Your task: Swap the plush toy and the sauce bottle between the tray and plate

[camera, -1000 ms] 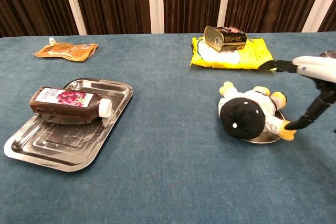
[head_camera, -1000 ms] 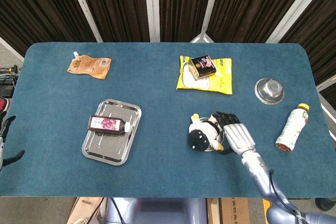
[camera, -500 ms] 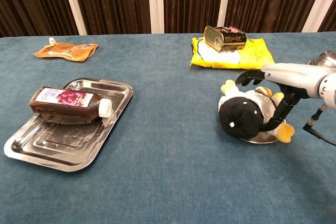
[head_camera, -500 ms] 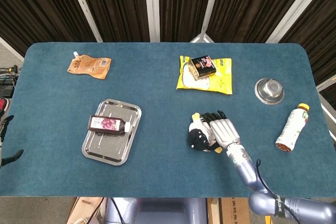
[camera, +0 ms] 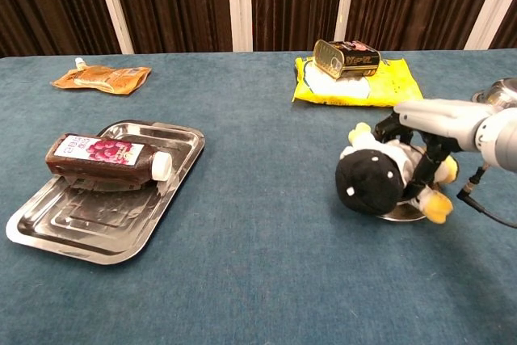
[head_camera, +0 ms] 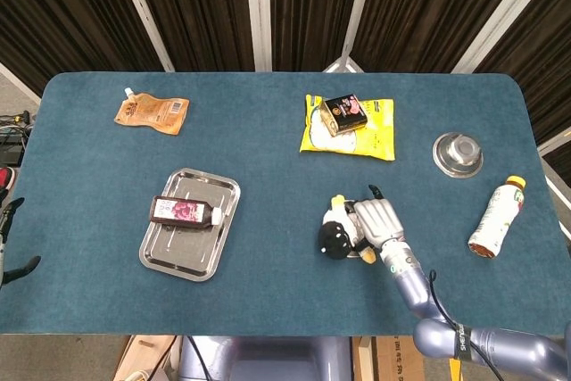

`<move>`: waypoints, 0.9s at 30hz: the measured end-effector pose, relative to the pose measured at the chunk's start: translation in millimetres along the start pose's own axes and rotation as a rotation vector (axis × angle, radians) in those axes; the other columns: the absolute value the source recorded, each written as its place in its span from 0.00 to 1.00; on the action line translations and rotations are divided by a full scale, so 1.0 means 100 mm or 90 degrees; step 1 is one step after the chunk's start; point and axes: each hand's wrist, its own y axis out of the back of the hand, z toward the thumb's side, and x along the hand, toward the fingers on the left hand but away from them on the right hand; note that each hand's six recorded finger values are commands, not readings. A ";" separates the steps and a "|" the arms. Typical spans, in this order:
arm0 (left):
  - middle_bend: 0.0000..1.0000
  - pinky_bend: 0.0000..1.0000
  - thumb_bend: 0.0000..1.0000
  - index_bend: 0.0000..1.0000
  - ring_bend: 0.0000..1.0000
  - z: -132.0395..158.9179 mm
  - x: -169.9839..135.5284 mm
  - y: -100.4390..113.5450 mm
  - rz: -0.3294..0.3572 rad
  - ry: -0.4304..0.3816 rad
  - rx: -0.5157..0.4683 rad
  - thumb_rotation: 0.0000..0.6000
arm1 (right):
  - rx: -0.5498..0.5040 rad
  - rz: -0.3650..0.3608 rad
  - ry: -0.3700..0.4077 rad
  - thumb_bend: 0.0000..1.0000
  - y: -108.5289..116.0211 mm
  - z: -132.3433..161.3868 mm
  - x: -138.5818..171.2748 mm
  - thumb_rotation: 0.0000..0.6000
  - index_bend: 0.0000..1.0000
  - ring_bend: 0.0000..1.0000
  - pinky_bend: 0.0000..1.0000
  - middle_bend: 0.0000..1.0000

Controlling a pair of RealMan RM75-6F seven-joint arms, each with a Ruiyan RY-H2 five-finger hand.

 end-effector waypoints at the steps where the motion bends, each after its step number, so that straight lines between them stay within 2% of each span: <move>1: 0.02 0.12 0.18 0.15 0.00 0.00 0.00 0.00 0.001 0.001 0.000 1.00 | -0.003 -0.009 0.003 0.06 0.05 0.02 0.00 1.00 0.45 0.44 0.00 0.50; 6: 0.02 0.12 0.18 0.15 0.00 -0.03 0.00 0.02 0.004 0.005 -0.003 1.00 | -0.005 -0.051 0.029 0.06 0.32 0.24 -0.04 1.00 0.45 0.44 0.00 0.50; 11: 0.02 0.12 0.18 0.15 0.00 -0.05 0.04 0.00 0.000 0.012 0.001 1.00 | -0.011 -0.060 0.058 0.06 0.51 0.61 -0.24 1.00 0.46 0.44 0.00 0.50; 17: 0.02 0.12 0.18 0.15 0.00 -0.04 0.11 -0.08 -0.013 0.005 0.009 1.00 | -0.015 -0.059 0.068 0.06 0.56 1.01 -0.55 1.00 0.46 0.44 0.00 0.50; 23: 0.02 0.12 0.18 0.15 0.00 -0.05 0.15 -0.13 -0.022 0.008 0.011 1.00 | -0.007 -0.062 0.063 0.06 0.49 1.21 -0.81 1.00 0.46 0.43 0.00 0.49; 25: 0.02 0.12 0.18 0.15 0.00 -0.07 0.17 -0.13 -0.022 0.014 0.012 1.00 | -0.003 -0.059 0.060 0.06 0.44 1.24 -0.88 1.00 0.41 0.41 0.00 0.46; 27: 0.01 0.12 0.18 0.15 0.00 -0.08 0.17 -0.12 -0.023 0.018 0.011 1.00 | 0.001 -0.054 0.058 0.06 0.39 1.27 -0.94 1.00 0.27 0.30 0.00 0.34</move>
